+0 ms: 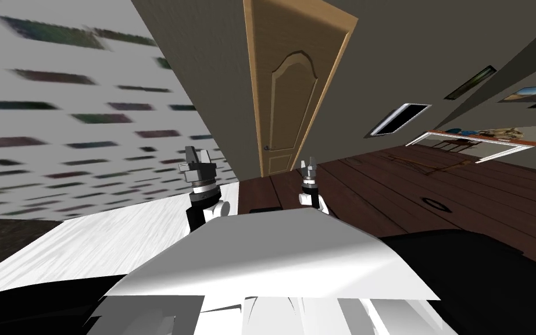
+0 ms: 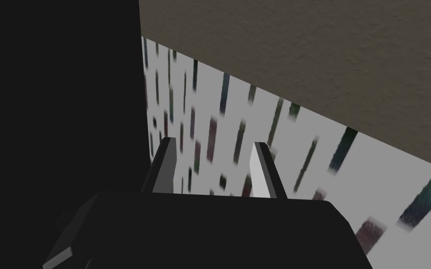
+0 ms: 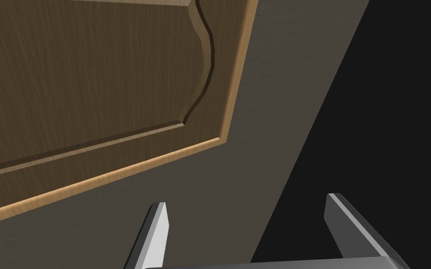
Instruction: Pull the door open
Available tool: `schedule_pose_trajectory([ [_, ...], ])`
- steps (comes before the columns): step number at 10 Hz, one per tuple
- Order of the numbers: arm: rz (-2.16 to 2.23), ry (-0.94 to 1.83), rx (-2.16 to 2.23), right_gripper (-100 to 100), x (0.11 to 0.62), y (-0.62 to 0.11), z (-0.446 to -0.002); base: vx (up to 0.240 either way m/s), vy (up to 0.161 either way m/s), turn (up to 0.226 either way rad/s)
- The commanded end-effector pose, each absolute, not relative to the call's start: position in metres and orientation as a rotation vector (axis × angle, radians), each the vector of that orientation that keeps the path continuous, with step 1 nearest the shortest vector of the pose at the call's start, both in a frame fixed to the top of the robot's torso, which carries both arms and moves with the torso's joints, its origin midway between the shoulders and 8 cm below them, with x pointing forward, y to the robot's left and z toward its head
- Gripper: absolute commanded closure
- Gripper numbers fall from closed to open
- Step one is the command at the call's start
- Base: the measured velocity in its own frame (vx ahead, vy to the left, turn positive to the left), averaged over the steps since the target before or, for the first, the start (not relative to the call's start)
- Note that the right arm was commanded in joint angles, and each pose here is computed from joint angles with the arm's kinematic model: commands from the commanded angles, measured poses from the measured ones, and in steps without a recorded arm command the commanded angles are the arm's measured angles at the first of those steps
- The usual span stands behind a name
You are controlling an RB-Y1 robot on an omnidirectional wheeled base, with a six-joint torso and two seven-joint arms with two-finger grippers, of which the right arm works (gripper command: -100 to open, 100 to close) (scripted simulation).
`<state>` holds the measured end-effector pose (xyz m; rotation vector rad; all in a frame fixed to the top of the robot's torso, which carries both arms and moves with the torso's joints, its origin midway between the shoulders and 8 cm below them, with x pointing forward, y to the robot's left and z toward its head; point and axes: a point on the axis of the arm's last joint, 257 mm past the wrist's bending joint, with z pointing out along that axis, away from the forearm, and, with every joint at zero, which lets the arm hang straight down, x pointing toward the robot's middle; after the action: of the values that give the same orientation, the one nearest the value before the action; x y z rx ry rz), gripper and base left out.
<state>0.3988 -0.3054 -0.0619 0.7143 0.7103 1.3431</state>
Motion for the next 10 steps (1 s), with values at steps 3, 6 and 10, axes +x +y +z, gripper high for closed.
schedule_pose_trajectory([
  [3,1.306,0.766,0.753,-100,0.417,-0.314,-0.092,0.109,0.009,0.098],
  [6,1.275,0.811,0.788,-100,0.431,-0.322,-0.118,0.102,0.005,0.099],
  [10,1.243,0.854,0.824,-100,0.444,-0.331,-0.144,0.077,0.010,0.071],
])
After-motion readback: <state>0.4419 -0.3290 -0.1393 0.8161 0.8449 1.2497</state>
